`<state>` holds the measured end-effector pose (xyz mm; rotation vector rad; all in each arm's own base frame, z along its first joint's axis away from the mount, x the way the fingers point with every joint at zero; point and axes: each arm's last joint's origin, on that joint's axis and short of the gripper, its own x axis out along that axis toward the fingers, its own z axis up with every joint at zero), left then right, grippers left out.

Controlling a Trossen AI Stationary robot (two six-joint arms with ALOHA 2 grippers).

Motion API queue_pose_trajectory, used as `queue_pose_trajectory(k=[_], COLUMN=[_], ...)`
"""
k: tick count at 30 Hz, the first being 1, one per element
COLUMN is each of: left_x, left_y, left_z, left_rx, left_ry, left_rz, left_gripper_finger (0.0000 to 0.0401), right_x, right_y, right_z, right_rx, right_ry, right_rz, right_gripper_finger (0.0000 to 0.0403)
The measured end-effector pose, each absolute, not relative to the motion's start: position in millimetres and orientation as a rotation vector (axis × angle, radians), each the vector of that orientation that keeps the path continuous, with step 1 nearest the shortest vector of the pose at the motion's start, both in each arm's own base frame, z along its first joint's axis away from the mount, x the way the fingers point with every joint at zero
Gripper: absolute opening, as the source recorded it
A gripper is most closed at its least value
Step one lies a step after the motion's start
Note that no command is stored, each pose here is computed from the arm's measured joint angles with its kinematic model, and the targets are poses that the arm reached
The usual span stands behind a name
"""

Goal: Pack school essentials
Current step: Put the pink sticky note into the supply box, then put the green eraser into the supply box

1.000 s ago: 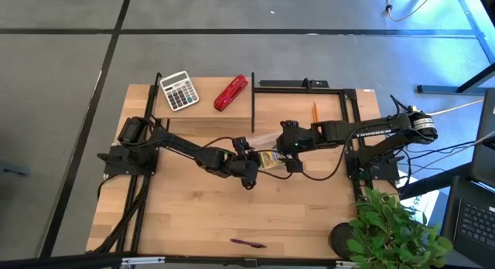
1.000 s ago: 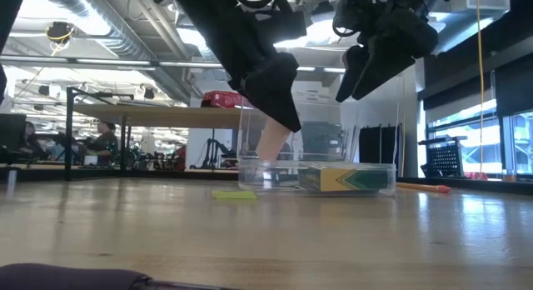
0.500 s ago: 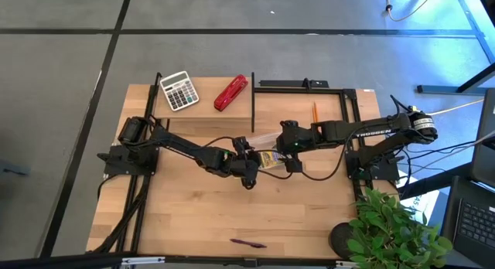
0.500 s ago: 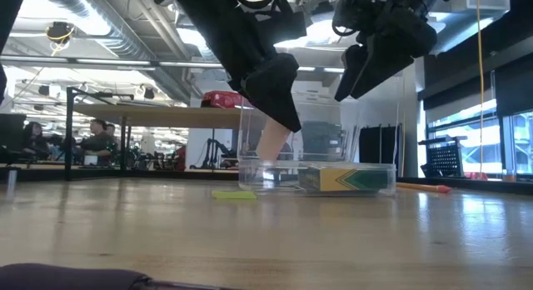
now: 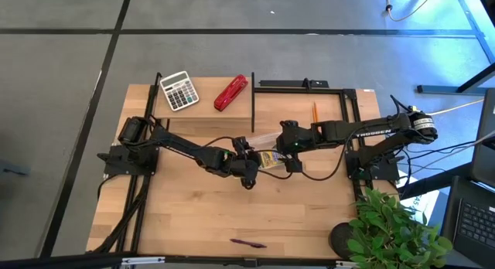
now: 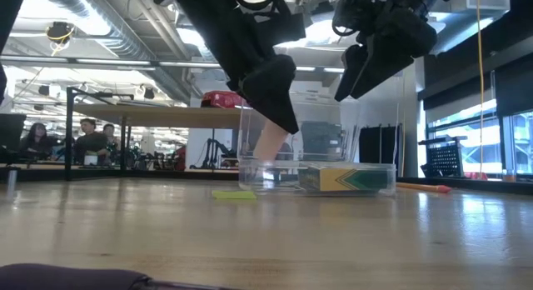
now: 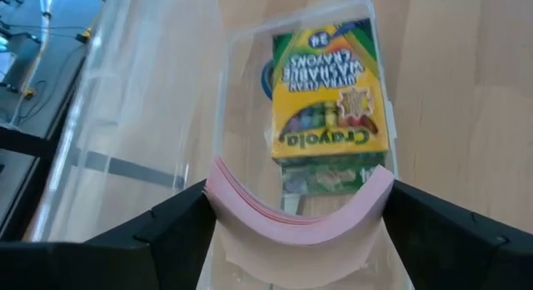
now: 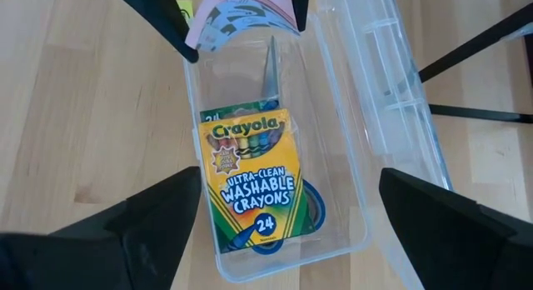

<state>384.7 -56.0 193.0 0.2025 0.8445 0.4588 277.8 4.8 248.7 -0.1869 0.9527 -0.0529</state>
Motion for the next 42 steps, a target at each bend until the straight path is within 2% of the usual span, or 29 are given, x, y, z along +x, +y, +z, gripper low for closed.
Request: queue_pose_trajectory(k=[17,29,42], left_x=[385.1,383.7,383.4], left_y=[-54.5,-54.2,-54.2], left_z=[192.6,191.6,191.5], left_rx=[0.187,0.196,0.197], left_ry=[0.855,0.873,0.876], left_rz=[0.432,0.434,0.434], left_gripper_finger=[0.0333,0.0397,0.0397], right_x=[277.8,277.8,277.9], right_y=[4.8,4.8,4.8], right_z=[248.7,248.7,248.7], right_rx=[-0.187,-0.187,-0.187], right_ry=[0.952,0.952,0.952], right_rz=[-0.053,-0.053,-0.053], right_gripper_finger=[0.0369,0.0369,0.0369])
